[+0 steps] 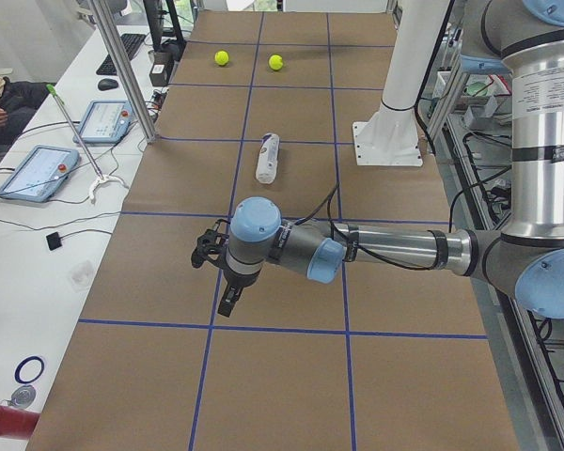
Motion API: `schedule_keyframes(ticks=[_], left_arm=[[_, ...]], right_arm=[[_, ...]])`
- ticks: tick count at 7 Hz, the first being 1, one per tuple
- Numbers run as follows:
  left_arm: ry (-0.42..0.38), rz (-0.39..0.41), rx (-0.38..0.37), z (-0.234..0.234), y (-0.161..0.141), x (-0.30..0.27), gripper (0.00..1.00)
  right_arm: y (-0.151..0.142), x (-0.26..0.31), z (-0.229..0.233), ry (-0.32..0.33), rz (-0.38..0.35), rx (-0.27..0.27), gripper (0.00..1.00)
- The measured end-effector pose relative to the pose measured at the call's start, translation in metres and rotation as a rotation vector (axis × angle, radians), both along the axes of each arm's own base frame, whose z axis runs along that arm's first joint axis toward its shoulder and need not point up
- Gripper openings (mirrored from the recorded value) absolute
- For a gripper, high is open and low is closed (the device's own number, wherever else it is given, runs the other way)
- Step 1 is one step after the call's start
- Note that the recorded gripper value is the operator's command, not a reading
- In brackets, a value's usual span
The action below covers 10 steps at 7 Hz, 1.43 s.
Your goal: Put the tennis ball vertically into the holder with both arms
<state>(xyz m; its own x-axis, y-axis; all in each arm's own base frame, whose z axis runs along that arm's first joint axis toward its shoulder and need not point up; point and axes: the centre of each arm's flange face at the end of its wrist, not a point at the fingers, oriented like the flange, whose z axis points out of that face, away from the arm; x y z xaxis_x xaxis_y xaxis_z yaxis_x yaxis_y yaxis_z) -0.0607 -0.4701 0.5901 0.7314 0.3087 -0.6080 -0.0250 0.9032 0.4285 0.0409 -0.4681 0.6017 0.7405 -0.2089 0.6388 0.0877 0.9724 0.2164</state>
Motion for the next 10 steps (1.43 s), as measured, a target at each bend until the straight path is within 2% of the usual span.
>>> schedule_keyframes(ticks=[1,3,4,5,7,8,10], left_arm=[[0.006,-0.006,0.038,-0.007,-0.007,0.0,0.99],[0.07,-0.057,0.028,-0.043,-0.036,0.017,0.98],[0.105,-0.054,0.029,-0.067,-0.053,0.038,0.99],[0.117,0.013,0.088,-0.096,-0.071,0.075,0.98],[0.145,0.229,0.297,-0.178,-0.098,0.182,0.99],[0.171,0.31,0.376,-0.22,-0.102,0.23,1.0],[0.218,0.402,0.48,-0.287,-0.101,0.29,0.99]], right_arm=[[-0.002,0.0,0.005,-0.002,-0.003,0.026,0.99],[-0.005,-0.001,0.003,-0.008,-0.008,0.079,0.99],[-0.007,-0.002,0.001,-0.011,-0.008,0.091,0.99],[-0.007,-0.002,0.0,-0.013,-0.006,0.096,0.99],[-0.006,-0.002,0.001,-0.013,-0.005,0.095,0.99],[-0.005,-0.002,0.002,-0.013,-0.005,0.094,0.99],[-0.004,-0.002,0.003,-0.012,-0.004,0.092,0.99]])
